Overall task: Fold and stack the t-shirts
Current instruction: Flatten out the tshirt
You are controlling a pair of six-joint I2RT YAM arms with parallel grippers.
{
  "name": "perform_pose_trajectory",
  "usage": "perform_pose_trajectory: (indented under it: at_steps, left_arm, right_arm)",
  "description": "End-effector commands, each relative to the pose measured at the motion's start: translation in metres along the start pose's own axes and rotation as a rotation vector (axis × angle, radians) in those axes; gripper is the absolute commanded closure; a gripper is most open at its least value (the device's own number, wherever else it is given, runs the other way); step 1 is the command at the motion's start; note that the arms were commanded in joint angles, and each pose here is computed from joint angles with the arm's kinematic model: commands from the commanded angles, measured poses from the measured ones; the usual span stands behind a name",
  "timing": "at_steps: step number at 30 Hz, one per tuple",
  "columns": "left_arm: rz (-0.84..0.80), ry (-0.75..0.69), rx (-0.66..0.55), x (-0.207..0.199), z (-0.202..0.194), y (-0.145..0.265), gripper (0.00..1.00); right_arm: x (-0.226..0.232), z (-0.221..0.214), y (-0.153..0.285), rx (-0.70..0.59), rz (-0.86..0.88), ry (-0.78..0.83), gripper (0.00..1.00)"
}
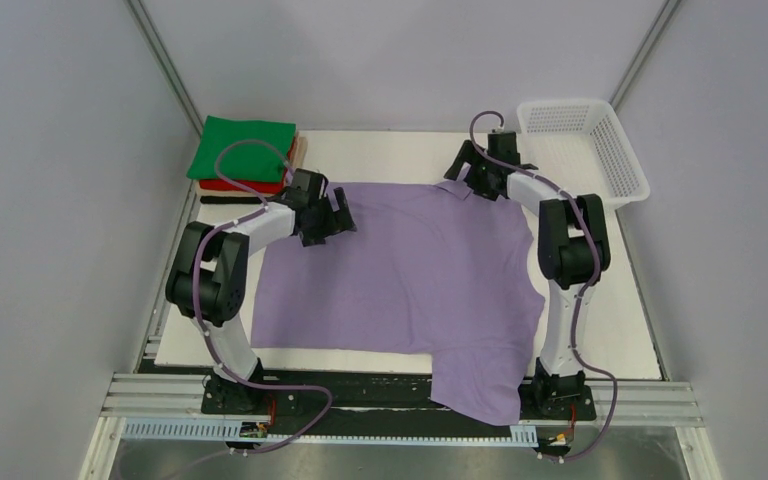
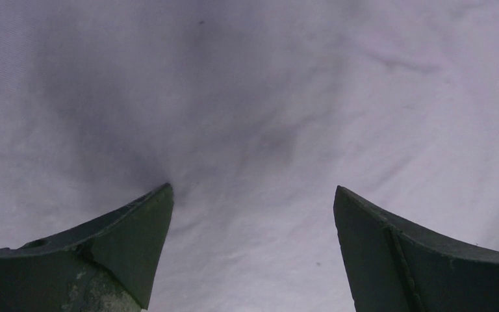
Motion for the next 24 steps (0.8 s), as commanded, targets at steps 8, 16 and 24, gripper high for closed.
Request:
perform_pose_trajectory:
  at_steps: [8,16,24]
  left_arm:
    - [-0.001,-0.010,-0.046,0.004,0.007,0.003,0.00]
    - [0.011,-0.015,-0.051,0.006,0.007,0.005,0.00]
    - [0.008,-0.025,-0.063,0.004,0.012,0.009,0.00]
  right_arm:
    - [0.016,0.017,-0.031,-0.023,0.054,-0.014,0.00]
    - [0.051,0.063,-0.067,-0.207,0.223,-0.031,0.00]
    - [0.089,0.129,-0.088,-0.397,0.340,-0.105,0.00]
Point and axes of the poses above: each gripper's point midway between its finger pads, its own y axis back along the fingers, its own x axis along the line the jaws close on, z = x × y, the point moved 2 cm from there along y, back along the fingers, and after that the axes turned 5 degrees about y, right-handed, at the moved point
